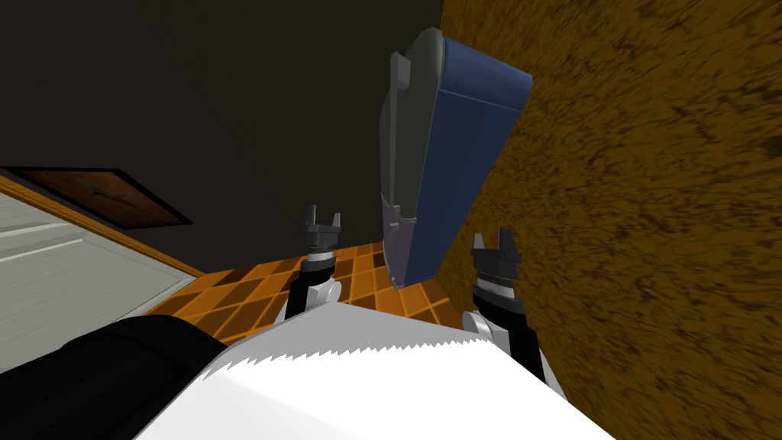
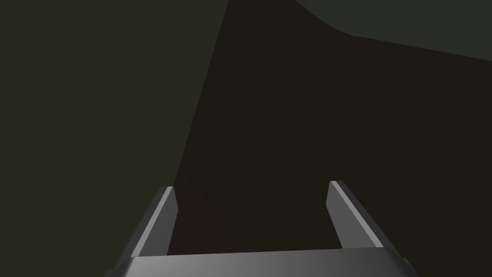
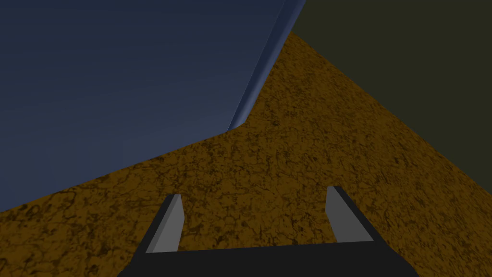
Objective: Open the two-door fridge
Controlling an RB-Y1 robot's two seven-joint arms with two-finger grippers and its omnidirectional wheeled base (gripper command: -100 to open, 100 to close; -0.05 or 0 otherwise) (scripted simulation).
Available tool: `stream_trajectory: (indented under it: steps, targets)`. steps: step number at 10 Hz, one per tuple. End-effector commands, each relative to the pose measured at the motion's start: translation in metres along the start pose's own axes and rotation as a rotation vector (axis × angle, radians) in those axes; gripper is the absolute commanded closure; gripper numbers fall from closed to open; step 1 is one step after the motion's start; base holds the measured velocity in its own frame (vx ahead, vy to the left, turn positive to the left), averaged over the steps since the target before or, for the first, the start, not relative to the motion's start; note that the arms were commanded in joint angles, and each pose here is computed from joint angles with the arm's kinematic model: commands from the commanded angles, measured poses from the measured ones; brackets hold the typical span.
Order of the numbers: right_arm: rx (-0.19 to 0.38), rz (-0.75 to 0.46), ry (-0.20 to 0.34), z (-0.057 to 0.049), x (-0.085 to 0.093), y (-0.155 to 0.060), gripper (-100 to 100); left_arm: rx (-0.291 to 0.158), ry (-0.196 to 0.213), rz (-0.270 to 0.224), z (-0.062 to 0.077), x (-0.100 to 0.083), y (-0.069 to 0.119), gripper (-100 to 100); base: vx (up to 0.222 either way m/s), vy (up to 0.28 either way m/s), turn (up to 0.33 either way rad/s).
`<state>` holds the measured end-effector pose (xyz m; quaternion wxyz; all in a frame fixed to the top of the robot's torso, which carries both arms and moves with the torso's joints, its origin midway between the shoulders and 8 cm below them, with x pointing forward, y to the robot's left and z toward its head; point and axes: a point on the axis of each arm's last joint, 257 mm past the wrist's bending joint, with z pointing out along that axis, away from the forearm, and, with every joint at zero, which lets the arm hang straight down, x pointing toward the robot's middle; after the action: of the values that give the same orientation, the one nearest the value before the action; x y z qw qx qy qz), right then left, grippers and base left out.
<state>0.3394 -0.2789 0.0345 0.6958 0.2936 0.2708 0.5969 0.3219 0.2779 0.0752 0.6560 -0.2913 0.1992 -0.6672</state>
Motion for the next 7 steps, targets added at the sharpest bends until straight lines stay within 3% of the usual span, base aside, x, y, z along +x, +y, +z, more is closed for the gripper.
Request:
stream_trajectory:
  steps: [1, 7]
  targets:
    - [0.000, 0.000, 0.000, 0.0000, 0.0000, 0.0000, 0, 0.000, 0.000, 0.000, 0.0000, 0.0000, 0.0000, 0, 0.000, 0.000, 0.000]
    - [0.000, 0.000, 0.000, 0.0000, 0.0000, 0.0002, 0, 0.000, 0.000, 0.000, 0.0000, 0.0000, -0.0001, 0, 0.000, 0.000, 0.000]
